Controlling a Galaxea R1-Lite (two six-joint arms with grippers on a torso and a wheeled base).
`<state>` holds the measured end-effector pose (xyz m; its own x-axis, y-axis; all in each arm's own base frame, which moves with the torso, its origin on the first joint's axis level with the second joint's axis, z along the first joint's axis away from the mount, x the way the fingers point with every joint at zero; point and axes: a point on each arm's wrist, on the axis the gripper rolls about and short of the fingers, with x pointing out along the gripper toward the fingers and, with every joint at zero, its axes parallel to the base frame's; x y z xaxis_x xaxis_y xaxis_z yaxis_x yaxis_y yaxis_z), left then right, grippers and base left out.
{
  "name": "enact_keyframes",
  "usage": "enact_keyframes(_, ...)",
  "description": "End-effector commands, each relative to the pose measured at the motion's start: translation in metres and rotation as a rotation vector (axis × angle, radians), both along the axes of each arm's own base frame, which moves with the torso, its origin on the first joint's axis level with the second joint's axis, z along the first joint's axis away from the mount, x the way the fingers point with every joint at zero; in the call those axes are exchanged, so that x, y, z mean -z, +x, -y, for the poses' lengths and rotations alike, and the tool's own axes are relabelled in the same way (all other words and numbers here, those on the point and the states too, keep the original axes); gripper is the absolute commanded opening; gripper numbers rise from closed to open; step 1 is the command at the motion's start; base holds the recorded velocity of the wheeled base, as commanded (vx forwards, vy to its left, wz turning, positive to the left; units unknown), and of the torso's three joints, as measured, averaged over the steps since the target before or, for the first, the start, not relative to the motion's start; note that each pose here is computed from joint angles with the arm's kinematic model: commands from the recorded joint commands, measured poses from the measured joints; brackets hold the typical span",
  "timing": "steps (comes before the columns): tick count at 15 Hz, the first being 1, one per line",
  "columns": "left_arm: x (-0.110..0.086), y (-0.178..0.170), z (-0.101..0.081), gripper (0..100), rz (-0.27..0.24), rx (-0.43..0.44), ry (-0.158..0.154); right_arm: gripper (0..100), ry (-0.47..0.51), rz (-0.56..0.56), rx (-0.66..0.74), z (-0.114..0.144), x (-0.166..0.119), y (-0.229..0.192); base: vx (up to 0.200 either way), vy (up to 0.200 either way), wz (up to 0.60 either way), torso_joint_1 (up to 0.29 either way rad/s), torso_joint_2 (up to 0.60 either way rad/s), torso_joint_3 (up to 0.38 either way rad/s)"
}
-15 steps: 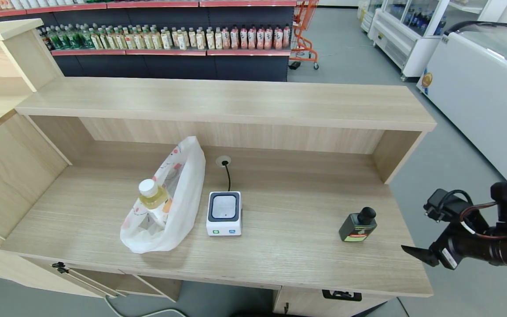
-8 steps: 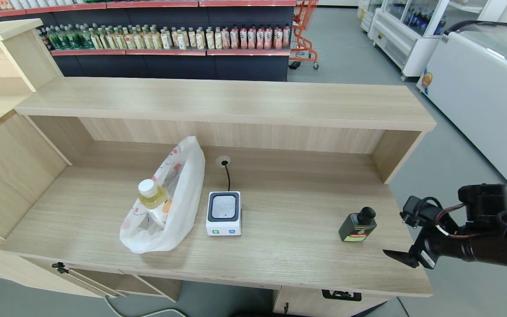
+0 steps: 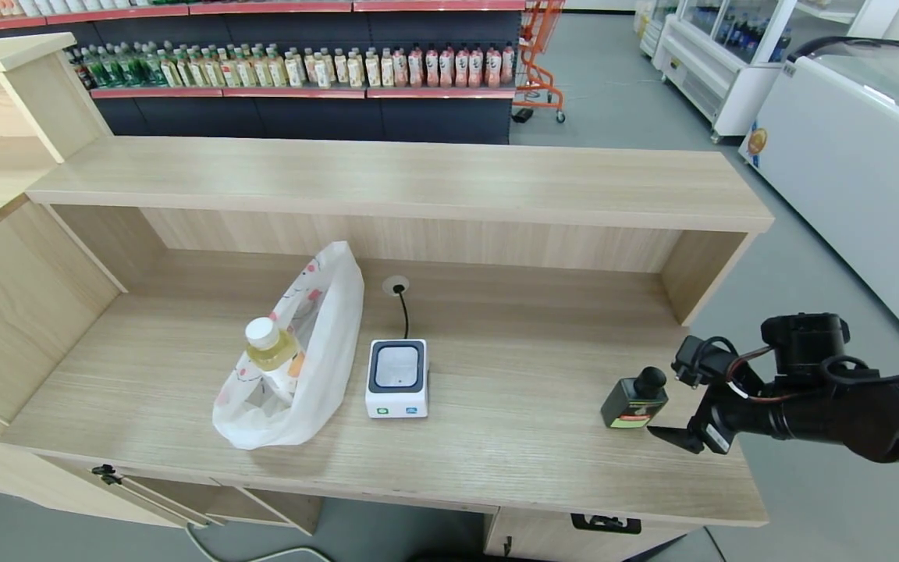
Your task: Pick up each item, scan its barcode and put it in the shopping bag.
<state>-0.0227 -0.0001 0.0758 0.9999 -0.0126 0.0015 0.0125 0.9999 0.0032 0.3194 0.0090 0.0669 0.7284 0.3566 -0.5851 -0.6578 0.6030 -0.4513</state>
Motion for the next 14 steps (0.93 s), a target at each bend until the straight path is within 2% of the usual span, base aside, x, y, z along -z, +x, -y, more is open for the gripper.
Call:
enact_keyframes(1, 0.000, 0.000, 0.000, 100, 0.000, 0.000, 0.000, 100, 0.000, -0.007, -0.007, -0.003, 0.007, 0.010, 0.000, 0.000, 0.00, 0.000, 0.00, 0.000)
enact_keyframes(4, 0.000, 0.000, 0.000, 100, 0.000, -0.002, 0.000, 100, 0.020, -0.008, -0.002, -0.006, 0.010, 0.024, 0.000, 0.000, 0.00, 0.000, 0.00, 0.000)
enact_keyframes(9, 0.000, 0.000, 0.000, 100, 0.000, 0.000, 0.000, 100, 0.076, -0.042, -0.018, -0.030, 0.020, 0.037, 0.000, 0.000, 0.00, 0.000, 0.00, 0.000)
enact_keyframes(10, 0.000, 0.000, 0.000, 100, 0.000, 0.000, 0.000, 0, 0.073, -0.046, -0.023, -0.031, 0.022, 0.038, 0.000, 0.000, 0.00, 0.000, 0.00, 0.000)
enact_keyframes(14, 0.000, 0.000, 0.000, 100, 0.000, 0.000, 0.000, 0, 0.077, -0.026, -0.037, -0.037, 0.018, 0.040, 0.000, 0.000, 0.00, 0.000, 0.00, 0.000)
